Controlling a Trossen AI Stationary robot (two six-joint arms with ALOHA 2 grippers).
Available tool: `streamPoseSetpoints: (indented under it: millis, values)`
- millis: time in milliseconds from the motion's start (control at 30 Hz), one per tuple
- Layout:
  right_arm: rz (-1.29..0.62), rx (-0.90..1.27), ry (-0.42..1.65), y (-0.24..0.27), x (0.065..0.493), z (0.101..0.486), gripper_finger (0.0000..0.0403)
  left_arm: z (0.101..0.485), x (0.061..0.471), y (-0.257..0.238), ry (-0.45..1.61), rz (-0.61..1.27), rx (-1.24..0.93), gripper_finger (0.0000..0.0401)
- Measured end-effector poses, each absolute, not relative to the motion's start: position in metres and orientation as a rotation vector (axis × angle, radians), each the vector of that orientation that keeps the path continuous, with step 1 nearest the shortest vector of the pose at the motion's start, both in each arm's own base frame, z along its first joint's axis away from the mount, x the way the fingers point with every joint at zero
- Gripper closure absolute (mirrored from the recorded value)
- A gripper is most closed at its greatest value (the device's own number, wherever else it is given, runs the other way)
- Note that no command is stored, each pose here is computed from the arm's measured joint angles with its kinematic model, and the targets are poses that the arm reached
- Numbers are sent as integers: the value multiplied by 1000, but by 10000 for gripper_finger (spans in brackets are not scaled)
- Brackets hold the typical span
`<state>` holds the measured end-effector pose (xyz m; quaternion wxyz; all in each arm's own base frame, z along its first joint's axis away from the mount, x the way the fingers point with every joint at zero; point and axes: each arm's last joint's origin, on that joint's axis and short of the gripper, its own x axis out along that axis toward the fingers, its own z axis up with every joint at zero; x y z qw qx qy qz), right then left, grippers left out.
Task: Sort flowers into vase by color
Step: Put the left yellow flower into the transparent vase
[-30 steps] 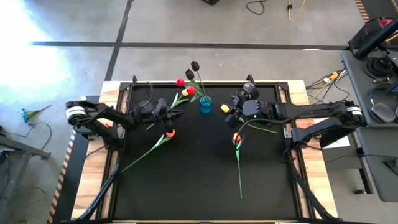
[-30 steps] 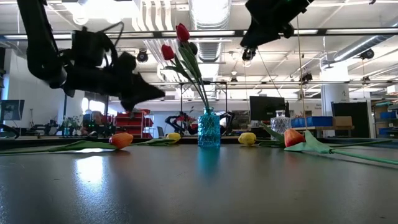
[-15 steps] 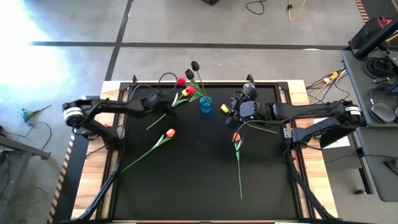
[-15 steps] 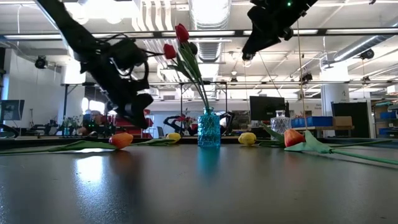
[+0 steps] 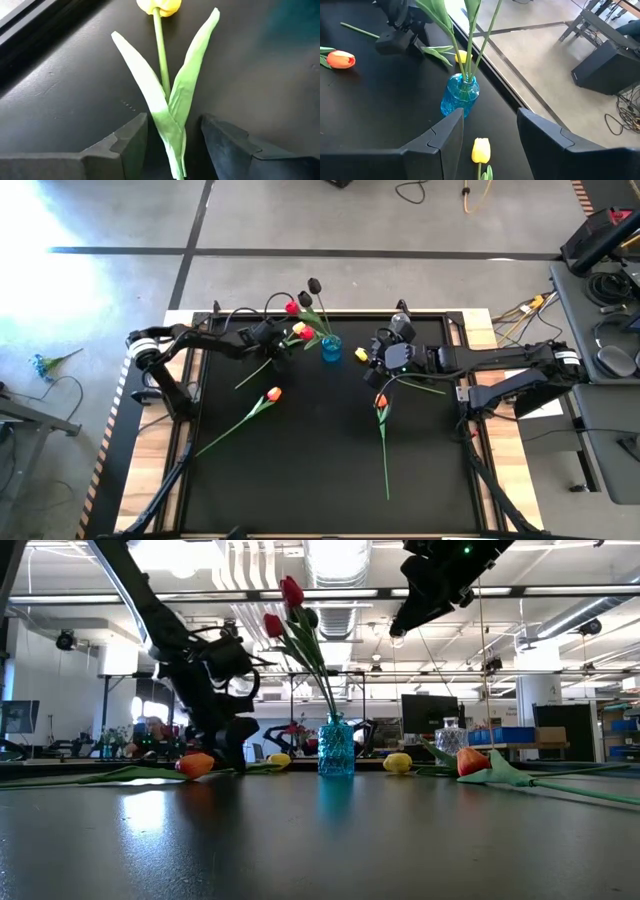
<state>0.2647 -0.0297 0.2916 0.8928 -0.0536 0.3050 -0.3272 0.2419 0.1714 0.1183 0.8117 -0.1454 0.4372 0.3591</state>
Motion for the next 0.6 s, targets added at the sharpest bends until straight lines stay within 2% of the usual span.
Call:
streamPoseSetpoints:
  millis: [133, 300, 600]
  values:
    - [-680, -108, 630, -30, 265, 292, 225, 117, 239, 169, 940, 756, -310, 273]
    - [-683, -98, 624, -30, 265, 292, 225, 115, 235, 166, 964, 723, -270, 381]
    - [-681, -104, 626, -30, 264, 292, 225, 135, 219, 157, 1022, 747, -260, 397]
